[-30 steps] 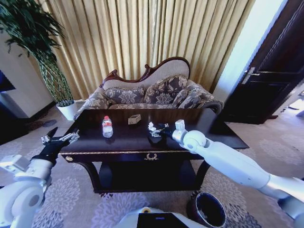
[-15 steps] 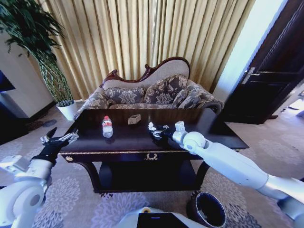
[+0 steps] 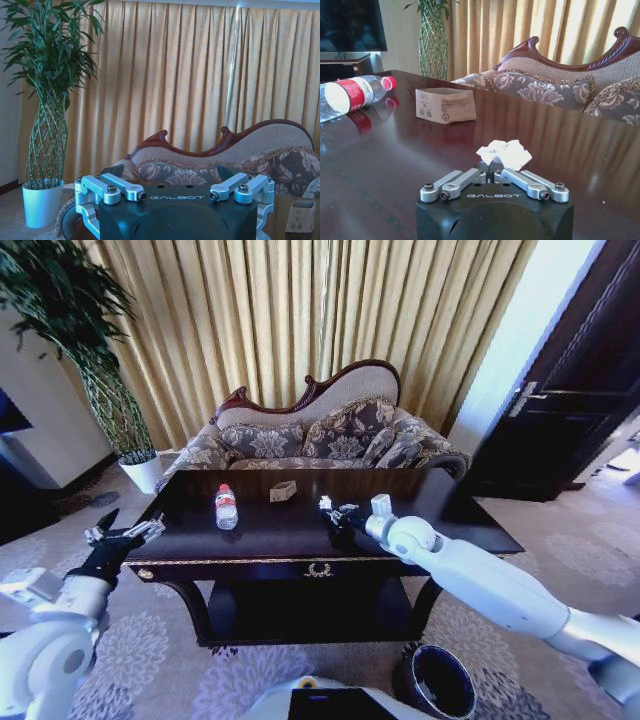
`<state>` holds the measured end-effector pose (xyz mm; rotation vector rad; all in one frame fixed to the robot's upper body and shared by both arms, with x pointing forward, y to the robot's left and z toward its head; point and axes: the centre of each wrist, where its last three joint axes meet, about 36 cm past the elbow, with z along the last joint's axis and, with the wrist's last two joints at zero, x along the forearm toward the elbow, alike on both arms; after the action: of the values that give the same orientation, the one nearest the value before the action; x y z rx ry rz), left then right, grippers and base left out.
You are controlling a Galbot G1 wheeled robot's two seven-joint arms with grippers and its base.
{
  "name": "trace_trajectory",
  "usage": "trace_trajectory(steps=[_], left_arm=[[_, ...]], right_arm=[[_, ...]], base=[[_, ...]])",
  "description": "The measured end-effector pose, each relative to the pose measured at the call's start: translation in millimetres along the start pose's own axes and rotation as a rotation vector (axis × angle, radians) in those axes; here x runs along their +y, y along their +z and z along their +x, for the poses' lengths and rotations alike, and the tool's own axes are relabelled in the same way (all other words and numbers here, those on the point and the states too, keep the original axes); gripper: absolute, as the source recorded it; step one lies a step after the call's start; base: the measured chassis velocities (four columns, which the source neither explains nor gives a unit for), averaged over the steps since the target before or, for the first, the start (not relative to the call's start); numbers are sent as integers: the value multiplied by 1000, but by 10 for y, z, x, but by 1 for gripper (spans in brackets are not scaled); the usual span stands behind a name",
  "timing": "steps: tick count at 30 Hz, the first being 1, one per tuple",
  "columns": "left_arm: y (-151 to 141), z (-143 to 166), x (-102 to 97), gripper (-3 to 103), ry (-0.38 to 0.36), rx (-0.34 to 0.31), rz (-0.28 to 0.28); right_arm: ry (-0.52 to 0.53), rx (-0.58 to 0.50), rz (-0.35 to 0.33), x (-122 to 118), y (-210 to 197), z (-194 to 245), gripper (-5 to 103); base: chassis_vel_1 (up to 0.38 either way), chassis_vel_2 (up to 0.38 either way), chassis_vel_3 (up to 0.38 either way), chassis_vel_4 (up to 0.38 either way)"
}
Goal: Move to the front of the table and place the trash on the table into the trash bin.
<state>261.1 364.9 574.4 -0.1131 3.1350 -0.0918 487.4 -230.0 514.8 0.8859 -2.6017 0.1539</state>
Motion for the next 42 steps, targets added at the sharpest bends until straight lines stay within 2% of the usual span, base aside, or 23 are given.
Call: trace_trajectory(steps=[3,18,21,22,24,25,27,28,30,31,33,38,42], left_arm=[[-2,5,1,100,-1,-1,0],[-5,11,-15,100,3,-5,3],[-4,3,-15,100,4,-7,5],[-4,3,-15,100,4,-7,5],[-9,3,-11,100,3,-10,7],[-9,3,-11,100,3,-10,7],[-6,0,0,100,1,-16,9],[-6,0,0,100,1,-16,9],[6,-8,0,100,3,-22,13],[6,-8,0,100,3,-22,13],[17,-15,-6,100,6,-21,17],[29,-31,5,100,8,-24,21],[59,-77,20,100,22,-35,27]], right_arm=[[0,-5,0,4,-10,22,1],[33,-39,-17,-28,-61,165,0],[90,-92,-77,-23,12,315,0],[90,-92,-77,-23,12,315,0],[168,-124,-102,-77,132,514,0],[168,-124,-102,-77,132,514,0],[259,-168,-93,-199,192,697,0],[259,-168,-93,-199,192,697,0],[349,-206,-70,-309,248,831,0],[349,-206,-70,-309,248,831,0],[420,-228,-57,-389,293,945,0],[508,-244,-42,-440,377,1113,0],[576,-282,-59,-459,404,1333,0]], base=[[0,0,0,0],[0,0,0,0],[0,0,0,0],[0,0,0,0],[0,0,0,0],[0,0,0,0],[0,0,0,0],[0,0,0,0],[0,0,0,0],[0,0,0,0],[0,0,0,0],[0,0,0,0],[0,0,0,0]])
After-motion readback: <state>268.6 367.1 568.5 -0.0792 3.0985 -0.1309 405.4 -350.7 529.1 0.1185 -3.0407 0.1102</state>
